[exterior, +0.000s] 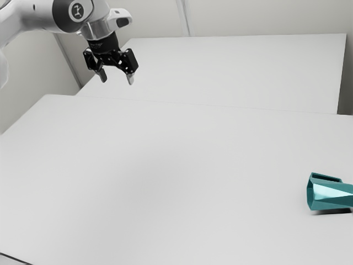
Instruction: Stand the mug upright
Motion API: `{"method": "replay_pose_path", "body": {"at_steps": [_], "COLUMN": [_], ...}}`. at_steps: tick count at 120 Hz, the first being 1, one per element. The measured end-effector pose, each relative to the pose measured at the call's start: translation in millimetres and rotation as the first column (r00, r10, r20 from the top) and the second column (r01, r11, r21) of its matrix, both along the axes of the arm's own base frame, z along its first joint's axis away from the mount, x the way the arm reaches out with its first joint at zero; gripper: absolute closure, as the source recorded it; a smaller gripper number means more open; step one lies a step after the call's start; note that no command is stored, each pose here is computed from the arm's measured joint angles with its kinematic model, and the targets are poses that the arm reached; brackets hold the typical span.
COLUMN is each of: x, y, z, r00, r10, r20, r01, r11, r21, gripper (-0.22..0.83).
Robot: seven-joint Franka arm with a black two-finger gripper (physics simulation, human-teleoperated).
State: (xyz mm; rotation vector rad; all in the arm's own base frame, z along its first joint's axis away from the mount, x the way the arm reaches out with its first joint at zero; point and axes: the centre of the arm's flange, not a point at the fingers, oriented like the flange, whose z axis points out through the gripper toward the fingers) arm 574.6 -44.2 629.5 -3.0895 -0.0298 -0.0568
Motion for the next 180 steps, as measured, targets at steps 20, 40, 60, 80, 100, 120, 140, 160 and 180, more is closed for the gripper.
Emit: {"method": "replay_pose_path", "body": {"at_steps": [20,40,60,80,100,120,140,160,180], "x": [0.9,3.1,4.9,8.1,1.7,-7.7,-8.9,-5.1,5.4], "y": [3.2,4.6,-13.0,-40.9,-97.0,-161.4,-218.3,-267.2,-290.7], "z": [-1.8,-5.1,-36.8,-80.6,-133.2,-190.5,-242.1,-271.9,-292.1], "r00": [1.000,1.000,0.999,0.999,1.000,1.000,1.000,0.998,0.997], "r10": [0.007,0.015,0.021,0.014,-0.005,-0.014,-0.007,0.009,0.059], "r20": [-0.002,0.005,-0.031,-0.041,-0.011,0.008,0.020,0.056,0.043], "r01": [-0.007,-0.015,-0.026,-0.026,-0.001,0.016,0.017,0.030,-0.012], "r11": [1.000,1.000,0.984,0.950,0.893,0.836,0.791,0.760,0.712], "r21": [-0.008,-0.023,-0.178,-0.312,-0.449,-0.548,-0.611,-0.649,-0.702], "gripper": [0.00,0.00,0.00,0.00,0.00,0.00,0.00,0.00,0.00]}}
